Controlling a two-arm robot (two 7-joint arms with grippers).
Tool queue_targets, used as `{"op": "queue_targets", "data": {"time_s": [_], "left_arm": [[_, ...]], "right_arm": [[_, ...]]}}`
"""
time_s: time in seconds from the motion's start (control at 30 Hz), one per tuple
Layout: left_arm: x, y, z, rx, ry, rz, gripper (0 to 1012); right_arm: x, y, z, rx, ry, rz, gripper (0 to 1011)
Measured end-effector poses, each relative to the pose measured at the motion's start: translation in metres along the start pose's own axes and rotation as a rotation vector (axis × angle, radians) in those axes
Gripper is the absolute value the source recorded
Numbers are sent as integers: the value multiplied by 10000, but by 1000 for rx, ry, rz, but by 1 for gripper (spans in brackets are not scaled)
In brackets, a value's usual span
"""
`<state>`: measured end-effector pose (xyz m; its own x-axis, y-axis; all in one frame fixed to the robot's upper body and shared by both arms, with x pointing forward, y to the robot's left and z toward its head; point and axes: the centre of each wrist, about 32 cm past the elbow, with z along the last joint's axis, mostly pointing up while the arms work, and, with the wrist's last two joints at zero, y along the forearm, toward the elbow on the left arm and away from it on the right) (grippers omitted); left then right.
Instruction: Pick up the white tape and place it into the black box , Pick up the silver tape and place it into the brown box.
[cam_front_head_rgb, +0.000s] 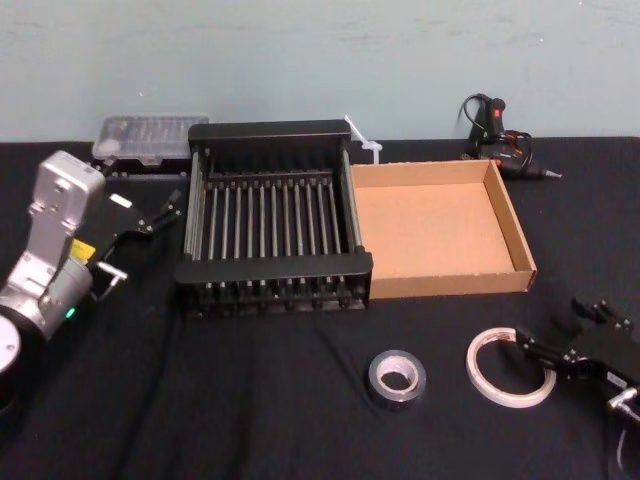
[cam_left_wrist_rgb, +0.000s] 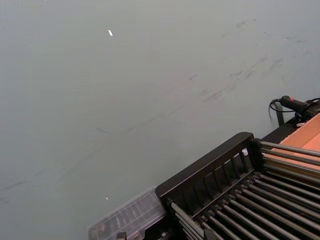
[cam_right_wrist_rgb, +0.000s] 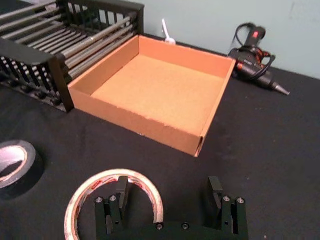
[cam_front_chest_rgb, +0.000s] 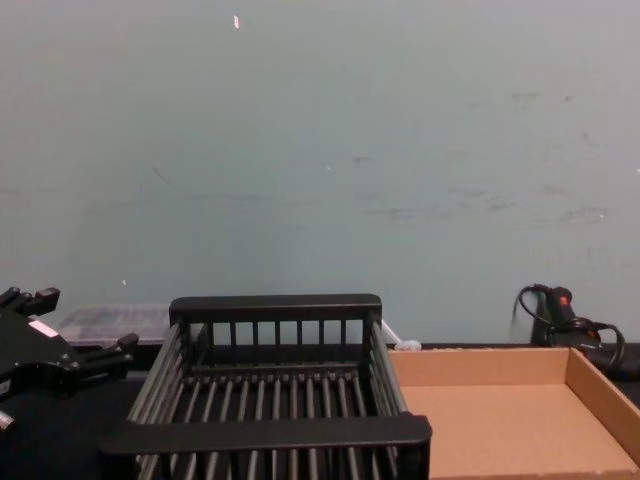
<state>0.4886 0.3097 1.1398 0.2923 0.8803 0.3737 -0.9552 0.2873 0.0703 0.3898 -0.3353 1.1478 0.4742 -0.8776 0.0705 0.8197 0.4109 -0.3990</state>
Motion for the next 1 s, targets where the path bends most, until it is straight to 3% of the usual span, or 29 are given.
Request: {"op": "queue_targets", "data": {"time_s": [1.0], "left_arm": [[0, 0, 0, 0, 0, 0, 1001]], "right_arm": [[-5, 106, -136, -54, 6, 11, 1002]]}}
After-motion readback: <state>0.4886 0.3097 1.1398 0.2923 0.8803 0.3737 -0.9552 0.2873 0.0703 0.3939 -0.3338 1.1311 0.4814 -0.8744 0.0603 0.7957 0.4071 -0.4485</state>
